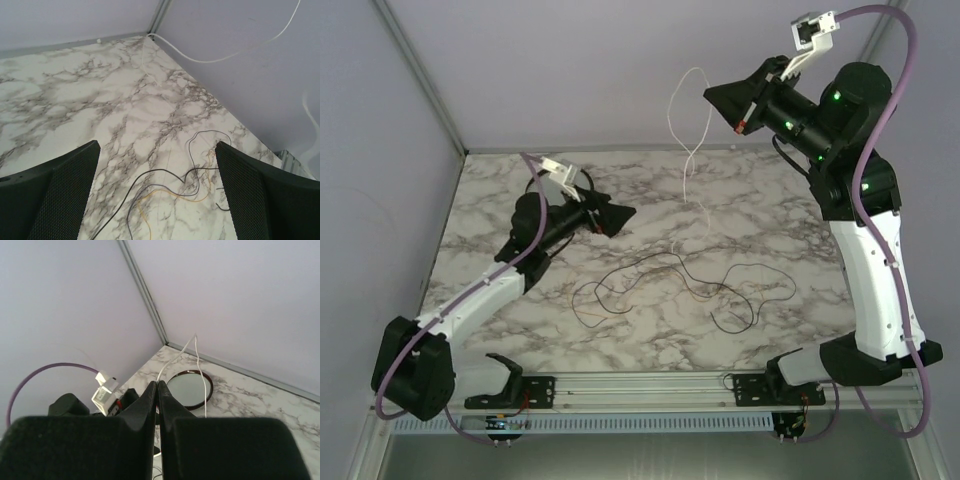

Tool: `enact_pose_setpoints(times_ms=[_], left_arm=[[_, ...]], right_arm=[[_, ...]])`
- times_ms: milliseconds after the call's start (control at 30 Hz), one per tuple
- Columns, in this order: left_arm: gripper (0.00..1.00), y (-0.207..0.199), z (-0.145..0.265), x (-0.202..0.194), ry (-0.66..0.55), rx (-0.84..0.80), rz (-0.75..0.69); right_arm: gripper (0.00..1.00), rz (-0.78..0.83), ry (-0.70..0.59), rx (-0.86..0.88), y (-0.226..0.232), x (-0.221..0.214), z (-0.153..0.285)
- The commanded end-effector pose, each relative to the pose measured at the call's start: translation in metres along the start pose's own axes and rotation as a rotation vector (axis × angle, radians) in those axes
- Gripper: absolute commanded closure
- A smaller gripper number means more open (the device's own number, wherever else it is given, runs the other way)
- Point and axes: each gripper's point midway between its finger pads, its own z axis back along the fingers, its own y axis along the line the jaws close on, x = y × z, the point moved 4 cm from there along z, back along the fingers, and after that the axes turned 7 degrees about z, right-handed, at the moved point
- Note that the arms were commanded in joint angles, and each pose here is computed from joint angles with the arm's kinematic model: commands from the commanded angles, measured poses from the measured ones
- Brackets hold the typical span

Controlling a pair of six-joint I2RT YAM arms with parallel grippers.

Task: Zip-tie the wires
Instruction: Pick up the cable at the center of the board, then straighten the cable at the center of the board.

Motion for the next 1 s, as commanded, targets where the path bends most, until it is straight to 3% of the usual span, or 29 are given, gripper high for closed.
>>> enact_pose_setpoints(times_ms=[0,233,533,600,733,800,867,967], left_arm=[[0.00,-0.012,-0.021,0.009,-0.099,-0.041,-0.106],[0.00,-0.026,-0.055,-0.023,0.003,-0.103,-0.149],[0.03,-0.030,-0.090,-0.031,-0.097,-0.116,-0.119],[0.16,-0.032,-0.099,-0.033,-0.101,-0.142,-0.113],[0.69,-0.031,-0.118,-0.039,-0.080,-0.188,-0.115],[0.86,-0.033,-0.123,-0.036,-0.122,-0.216,-0.109],[0.98,-0.033,-0.127,-0.034,-0.146,-0.224,-0.100],[1.00,-0.031,-0.127,-0.032,-0.130,-0.200,-0.111]], right_arm=[[1.00,-0.010,-0.029,0.082,0.019,0.015,0.014],[1.00,-0.023,-0.052,0.153,0.033,0.023,0.021],[1.00,-0.051,-0.094,0.209,0.045,0.026,0.032],[1.00,-0.057,-0.114,0.223,0.050,0.029,0.037],[1.00,-0.065,-0.146,0.239,0.054,0.032,0.042],[1.00,-0.069,-0.157,0.244,0.056,0.034,0.045],[1.00,-0.065,-0.161,0.245,0.057,0.035,0.046],[1.00,-0.054,-0.162,0.222,0.052,0.033,0.048]])
